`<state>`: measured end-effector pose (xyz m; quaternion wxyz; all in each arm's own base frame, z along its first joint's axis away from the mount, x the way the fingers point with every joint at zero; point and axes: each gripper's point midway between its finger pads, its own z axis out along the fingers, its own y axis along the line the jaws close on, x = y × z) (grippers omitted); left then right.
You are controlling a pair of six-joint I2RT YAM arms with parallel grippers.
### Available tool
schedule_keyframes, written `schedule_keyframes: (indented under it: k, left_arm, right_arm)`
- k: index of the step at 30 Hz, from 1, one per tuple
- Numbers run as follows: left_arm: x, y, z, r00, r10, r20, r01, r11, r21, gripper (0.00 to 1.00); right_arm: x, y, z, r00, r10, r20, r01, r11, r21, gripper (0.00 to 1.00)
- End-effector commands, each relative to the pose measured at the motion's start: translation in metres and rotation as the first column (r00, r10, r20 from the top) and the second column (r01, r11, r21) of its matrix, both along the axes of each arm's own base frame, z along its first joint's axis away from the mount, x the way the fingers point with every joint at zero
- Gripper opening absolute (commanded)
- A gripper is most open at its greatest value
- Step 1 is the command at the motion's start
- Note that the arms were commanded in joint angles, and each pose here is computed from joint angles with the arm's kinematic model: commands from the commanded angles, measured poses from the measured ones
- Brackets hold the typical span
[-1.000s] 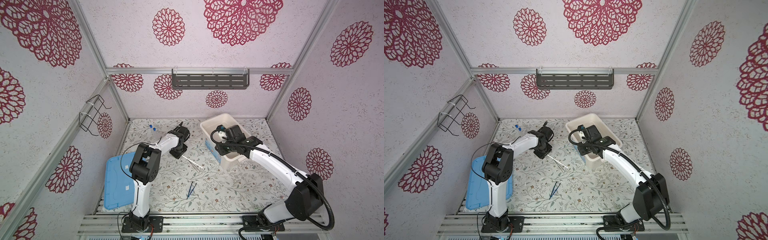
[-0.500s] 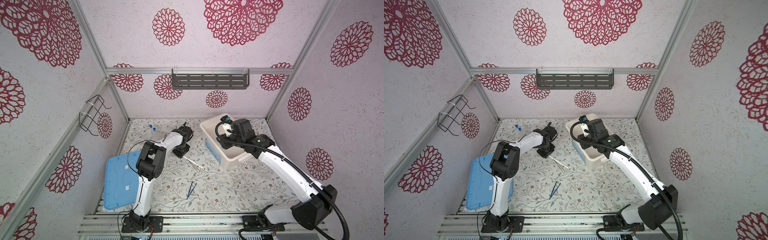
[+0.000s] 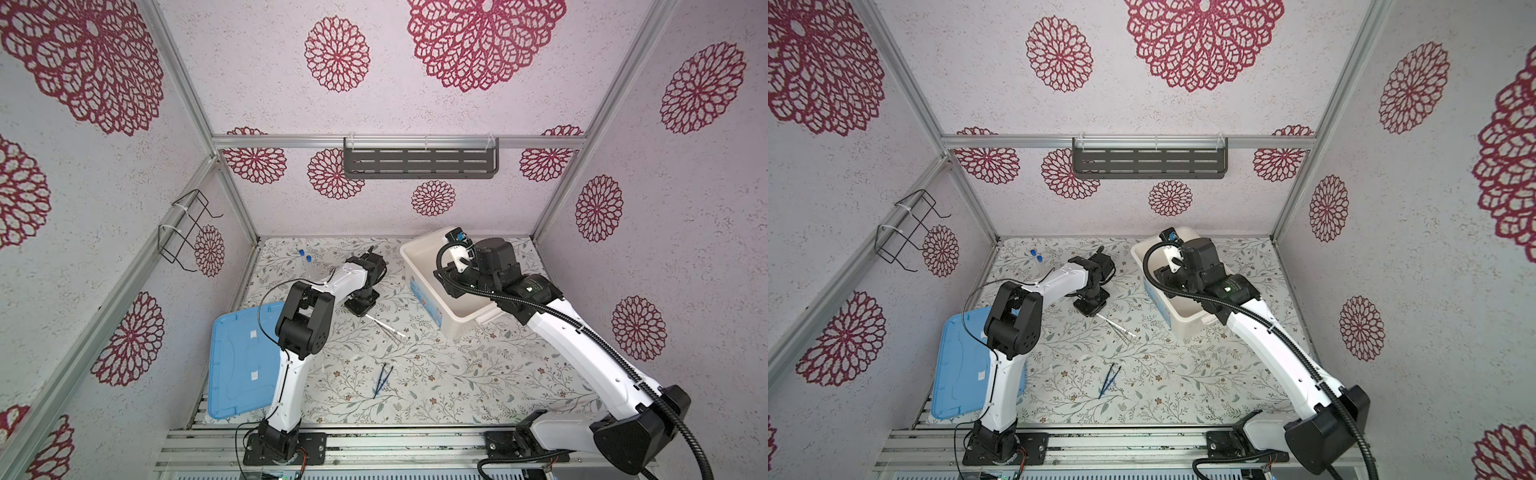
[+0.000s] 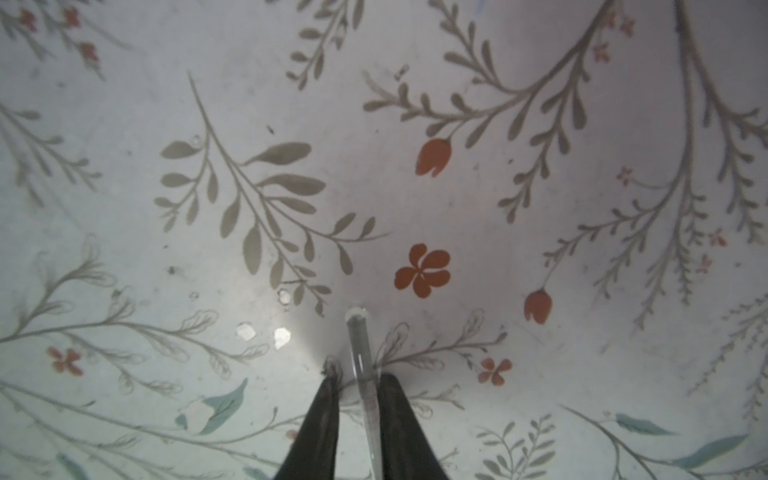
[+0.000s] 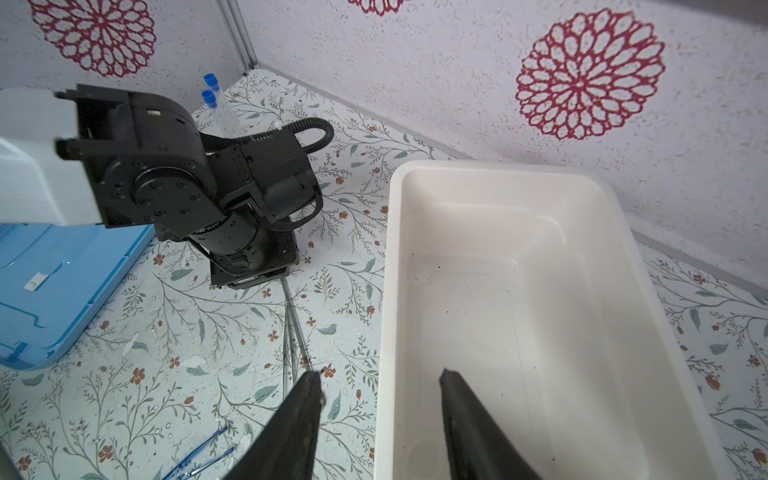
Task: Organize the chemistry lab equipment
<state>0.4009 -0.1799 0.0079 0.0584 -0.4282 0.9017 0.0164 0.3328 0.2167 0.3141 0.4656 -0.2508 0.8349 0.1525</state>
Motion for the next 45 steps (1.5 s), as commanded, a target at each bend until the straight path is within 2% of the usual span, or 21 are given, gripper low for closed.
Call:
schedule_keyframes:
  k: [1,4,14,20,27,32,45]
  left_arm:
    - [-0.012,0.005,-0.034,0.997,0.037,-0.064,-0.037,0.999,0.007,0.18]
    - [-0.011,0.006,-0.033,0.997,0.042,-0.062,-0.041,0.999,0.017,0.07]
    - [-0.011,0.007,-0.028,0.996,0.077,-0.053,-0.076,0.997,0.011,0.08]
    - [-0.003,0.004,-0.016,0.996,0.089,-0.017,-0.089,0.996,-0.025,0.07]
    - [0.007,-0.003,0.009,0.996,0.086,0.026,-0.084,0.994,-0.076,0.05]
    - [0.005,-0.002,0.025,0.995,0.084,0.044,-0.080,0.993,-0.086,0.05]
    - [-0.010,0.006,0.037,0.996,0.079,0.039,-0.075,0.994,-0.082,0.06]
  right_arm:
    - [-0.006,-0.001,0.025,0.997,0.020,0.078,-0.023,0.999,0.042,0.51]
    - [-0.009,-0.001,0.023,0.996,0.028,0.080,-0.031,0.999,0.044,0.51]
    - [-0.014,0.012,0.016,0.989,0.115,0.092,-0.120,0.991,0.054,0.52]
    - [-0.029,0.034,-0.003,0.971,0.234,0.049,-0.235,0.972,0.017,0.53]
    - [-0.059,0.057,-0.046,0.950,0.313,-0.022,-0.313,0.946,-0.082,0.56]
    - [-0.071,0.072,-0.081,0.940,0.328,-0.095,-0.336,0.938,-0.083,0.57]
    - [-0.067,0.097,-0.170,0.918,0.300,-0.258,-0.350,0.920,-0.177,0.58]
